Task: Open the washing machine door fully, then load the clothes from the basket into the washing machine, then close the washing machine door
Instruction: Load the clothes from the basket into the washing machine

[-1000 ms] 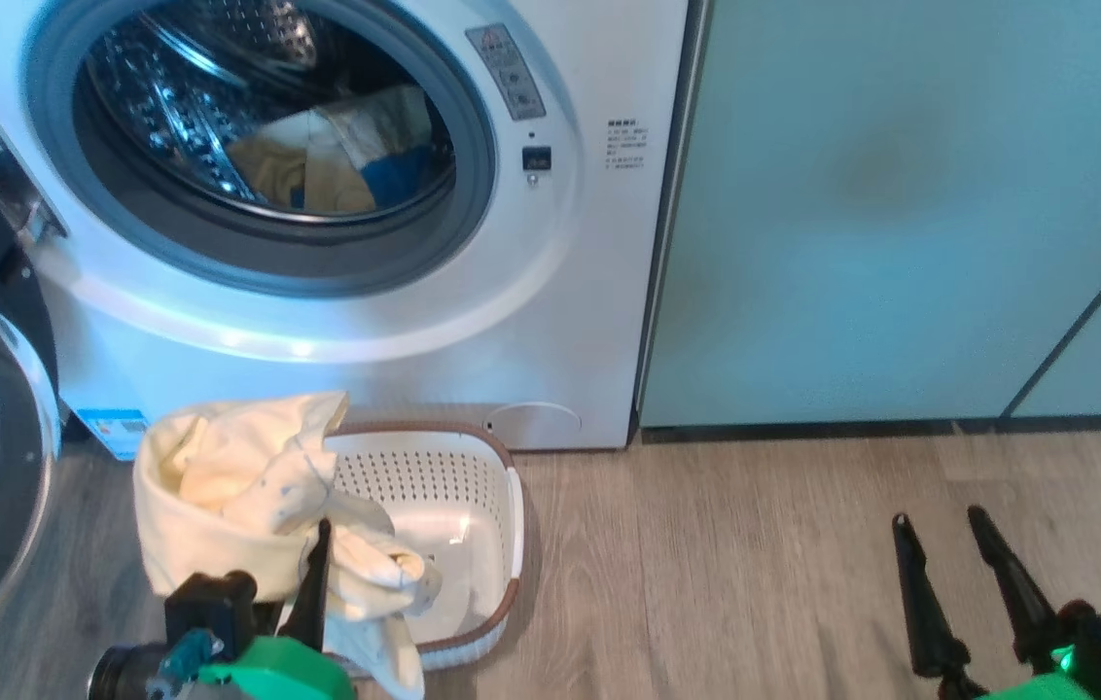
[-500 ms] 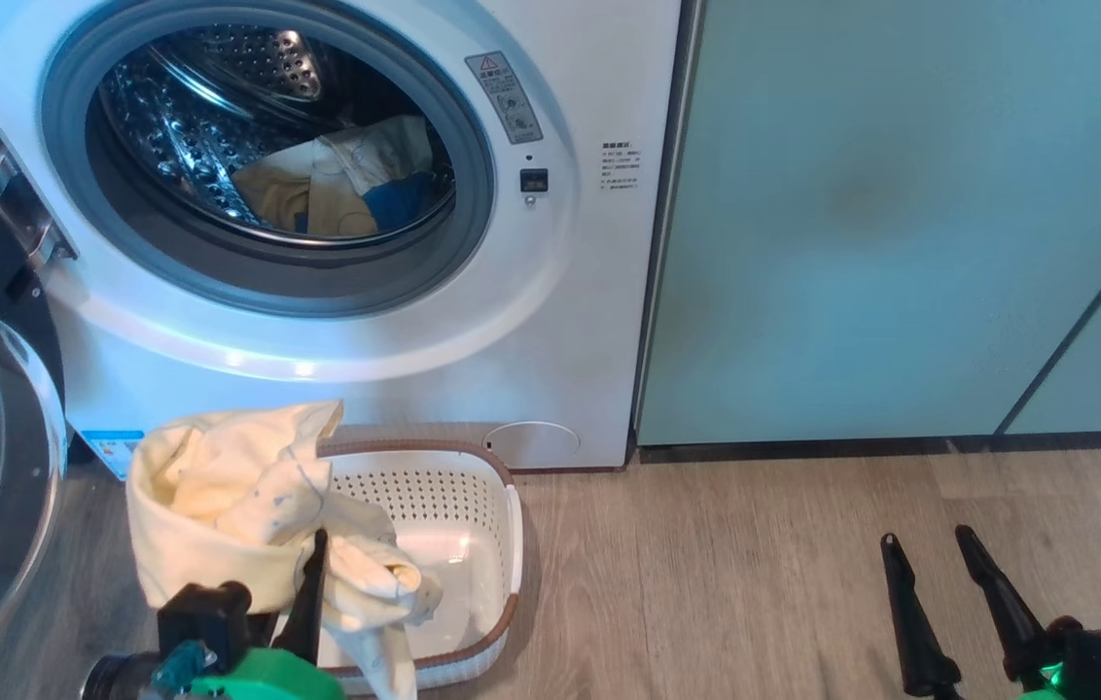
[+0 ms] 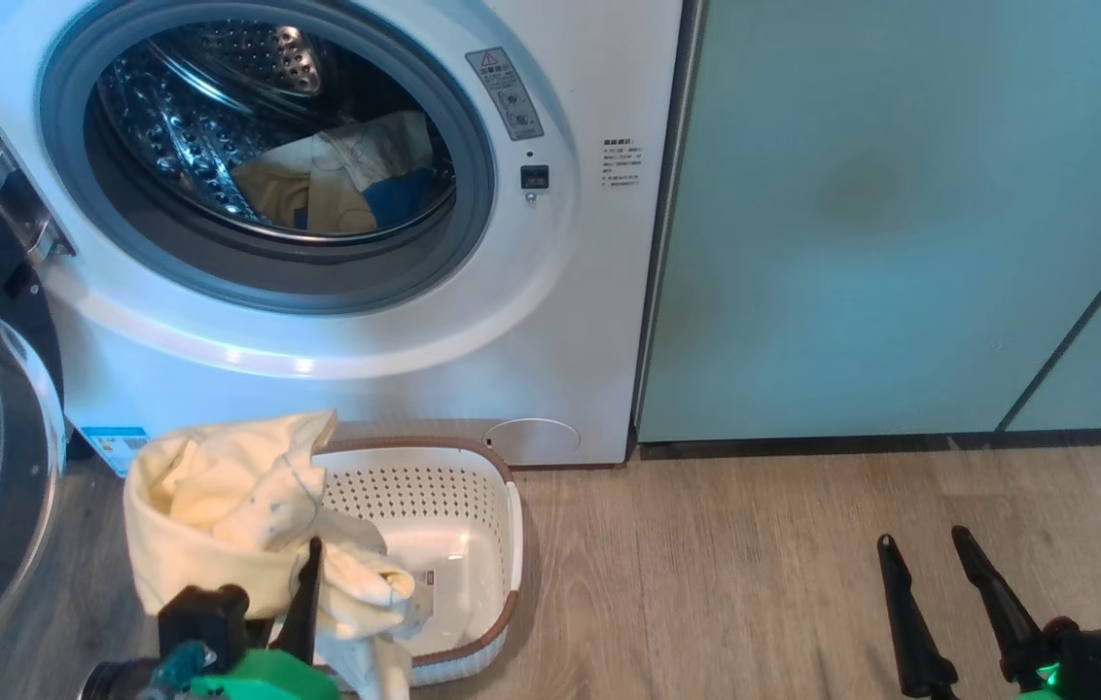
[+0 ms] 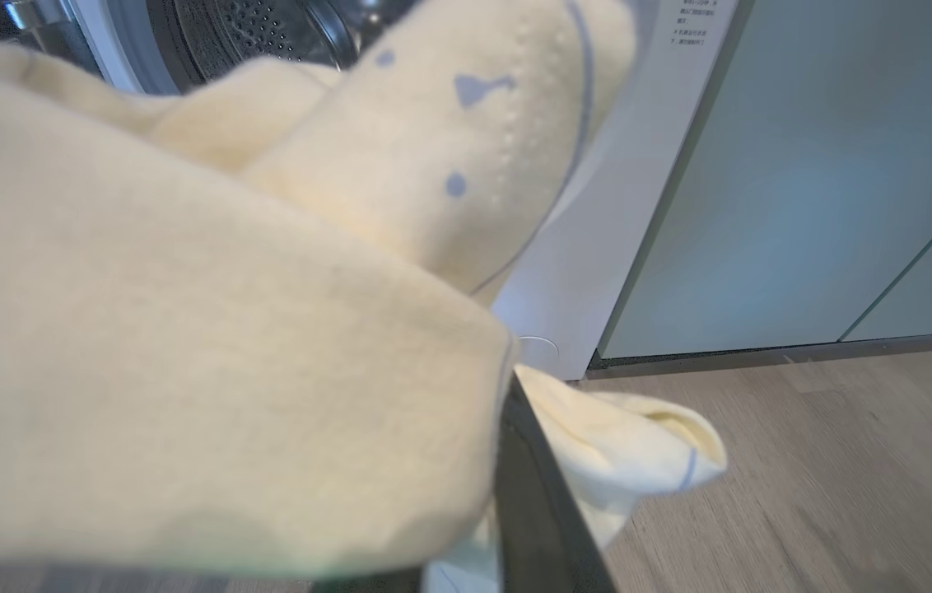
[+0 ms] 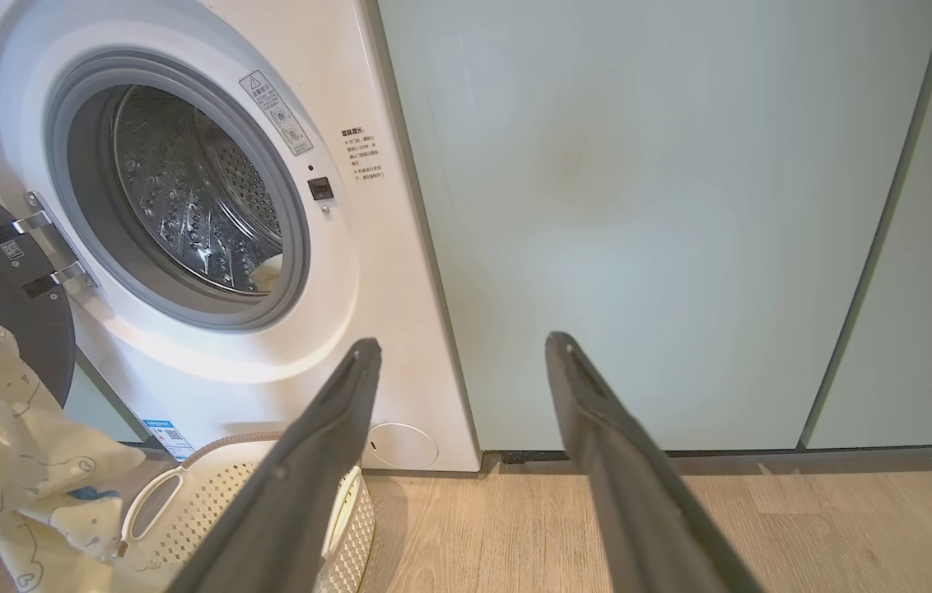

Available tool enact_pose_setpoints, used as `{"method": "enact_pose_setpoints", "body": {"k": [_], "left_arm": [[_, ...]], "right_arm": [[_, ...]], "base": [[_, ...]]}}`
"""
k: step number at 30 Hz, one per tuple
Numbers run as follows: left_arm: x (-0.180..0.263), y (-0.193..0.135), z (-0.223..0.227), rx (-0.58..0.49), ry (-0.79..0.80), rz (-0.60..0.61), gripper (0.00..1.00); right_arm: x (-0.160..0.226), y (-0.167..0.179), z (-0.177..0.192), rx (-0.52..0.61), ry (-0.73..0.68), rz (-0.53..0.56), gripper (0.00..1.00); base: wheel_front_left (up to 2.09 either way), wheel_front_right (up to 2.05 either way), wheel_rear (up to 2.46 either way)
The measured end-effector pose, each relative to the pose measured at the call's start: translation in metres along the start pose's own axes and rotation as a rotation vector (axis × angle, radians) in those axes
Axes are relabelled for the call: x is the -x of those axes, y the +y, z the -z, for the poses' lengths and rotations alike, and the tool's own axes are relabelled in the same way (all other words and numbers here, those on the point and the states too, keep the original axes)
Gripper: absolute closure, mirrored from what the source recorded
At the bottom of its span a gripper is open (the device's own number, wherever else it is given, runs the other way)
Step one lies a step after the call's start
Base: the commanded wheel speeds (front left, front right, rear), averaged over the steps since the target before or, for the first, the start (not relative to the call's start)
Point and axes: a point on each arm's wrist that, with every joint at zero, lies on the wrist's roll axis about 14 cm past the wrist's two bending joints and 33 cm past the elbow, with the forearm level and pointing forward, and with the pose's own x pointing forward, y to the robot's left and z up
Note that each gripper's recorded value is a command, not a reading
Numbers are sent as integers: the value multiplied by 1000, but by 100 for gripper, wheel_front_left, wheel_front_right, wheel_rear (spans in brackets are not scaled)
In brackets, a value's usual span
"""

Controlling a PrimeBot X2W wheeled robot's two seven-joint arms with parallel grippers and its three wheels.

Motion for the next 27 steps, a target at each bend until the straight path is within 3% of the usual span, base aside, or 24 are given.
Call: {"method": "enact_pose_setpoints", "body": {"k": [14, 27], "left_arm": [[-50, -14, 11, 41, 51, 68, 100], [-156, -10, 46, 73, 177, 87, 100]], "right_arm": [[-2, -4, 15, -17, 52, 21, 0], [-46, -32, 24, -6, 77, 79, 0]], "base": [[0, 0, 0], [0, 0, 0]]}}
